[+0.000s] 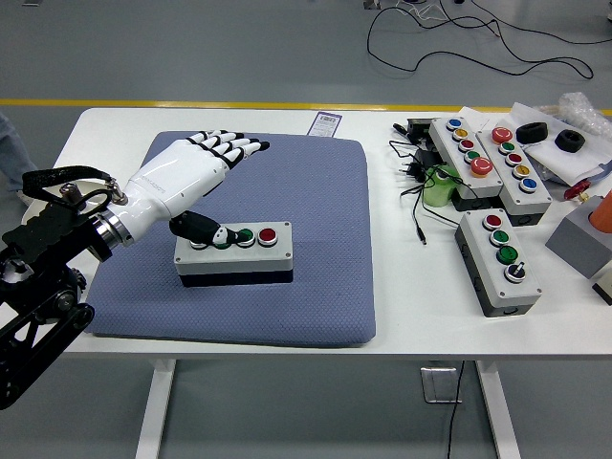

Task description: Pick up the button,place it on the desk,press the button,press the button

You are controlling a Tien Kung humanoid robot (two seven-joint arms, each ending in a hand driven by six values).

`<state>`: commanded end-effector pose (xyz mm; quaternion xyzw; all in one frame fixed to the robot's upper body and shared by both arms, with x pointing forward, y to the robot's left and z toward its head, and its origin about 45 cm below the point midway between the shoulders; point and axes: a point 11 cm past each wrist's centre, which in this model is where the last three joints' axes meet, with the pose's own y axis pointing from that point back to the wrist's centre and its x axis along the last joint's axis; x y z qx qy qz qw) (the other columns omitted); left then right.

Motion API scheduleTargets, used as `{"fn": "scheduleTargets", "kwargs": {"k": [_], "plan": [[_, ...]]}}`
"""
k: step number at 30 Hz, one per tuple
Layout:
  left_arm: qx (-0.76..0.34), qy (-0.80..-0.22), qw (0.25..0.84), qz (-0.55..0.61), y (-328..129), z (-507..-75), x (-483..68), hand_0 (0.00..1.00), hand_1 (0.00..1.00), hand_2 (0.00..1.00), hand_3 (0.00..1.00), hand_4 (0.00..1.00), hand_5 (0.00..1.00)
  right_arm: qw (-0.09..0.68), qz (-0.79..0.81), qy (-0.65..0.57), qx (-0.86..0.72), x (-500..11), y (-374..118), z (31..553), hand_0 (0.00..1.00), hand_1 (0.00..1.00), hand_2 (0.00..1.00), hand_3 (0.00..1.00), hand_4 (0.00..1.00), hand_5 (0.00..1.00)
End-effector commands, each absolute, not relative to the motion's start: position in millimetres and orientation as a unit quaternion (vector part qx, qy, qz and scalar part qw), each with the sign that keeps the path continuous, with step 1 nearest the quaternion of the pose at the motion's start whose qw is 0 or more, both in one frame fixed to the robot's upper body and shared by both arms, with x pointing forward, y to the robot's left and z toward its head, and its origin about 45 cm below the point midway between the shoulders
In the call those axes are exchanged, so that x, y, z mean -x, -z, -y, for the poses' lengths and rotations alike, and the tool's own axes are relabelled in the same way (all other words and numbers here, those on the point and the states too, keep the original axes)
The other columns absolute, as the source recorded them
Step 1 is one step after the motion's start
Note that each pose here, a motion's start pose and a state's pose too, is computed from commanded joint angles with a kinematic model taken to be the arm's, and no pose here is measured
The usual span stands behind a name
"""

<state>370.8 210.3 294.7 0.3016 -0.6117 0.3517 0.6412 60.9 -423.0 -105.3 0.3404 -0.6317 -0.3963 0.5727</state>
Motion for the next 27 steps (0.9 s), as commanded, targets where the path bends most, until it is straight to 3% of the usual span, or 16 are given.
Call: {"fn": "scheduleTargets", "kwargs": {"k": [1, 6, 7, 12, 13, 27], "plan": [[-0.303, -0.351, 0.649, 0.603, -293.2, -208.0, -369.0, 0.002, 0.015, 0.096, 0.764, 0.886, 0.998, 0.573, 0.631, 0.397, -0.34, -60.5, 105.3, 422.9, 0.658, 0.65, 0.702, 0.605, 0.459, 0.332], [-0.321, -0.349, 0.679, 0.56, -283.4, -201.1, -365.1, 0.002, 0.015, 0.096, 0.764, 0.886, 0.998, 0.574, 0.631, 0.397, -0.34, -59.3, 105.6, 422.8, 0.658, 0.65, 0.702, 0.605, 0.459, 0.332], [-0.325, -0.348, 0.683, 0.553, -281.2, -200.6, -365.3, 0.002, 0.002, 0.019, 0.687, 0.821, 0.998, 0.574, 0.631, 0.397, -0.34, -59.2, 105.6, 422.8, 0.658, 0.651, 0.702, 0.605, 0.459, 0.332], [-0.368, -0.331, 0.702, 0.512, -264.1, -199.6, -367.2, 0.002, 0.002, 0.019, 0.687, 0.821, 0.998, 0.573, 0.631, 0.396, -0.341, -60.4, 105.4, 422.8, 0.658, 0.651, 0.702, 0.605, 0.459, 0.332], [-0.375, -0.325, 0.704, 0.508, -260.9, -199.2, -367.0, 0.002, 0.002, 0.002, 0.678, 0.758, 0.998, 0.573, 0.631, 0.396, -0.341, -60.7, 105.4, 422.8, 0.658, 0.65, 0.702, 0.605, 0.458, 0.333], [-0.403, -0.312, 0.713, 0.481, -240.2, -197.3, -370.1, 0.002, 0.002, 0.002, 0.692, 0.735, 0.998, 0.572, 0.632, 0.394, -0.343, -63.8, 104.8, 423.2, 0.658, 0.65, 0.702, 0.605, 0.457, 0.332]]}}
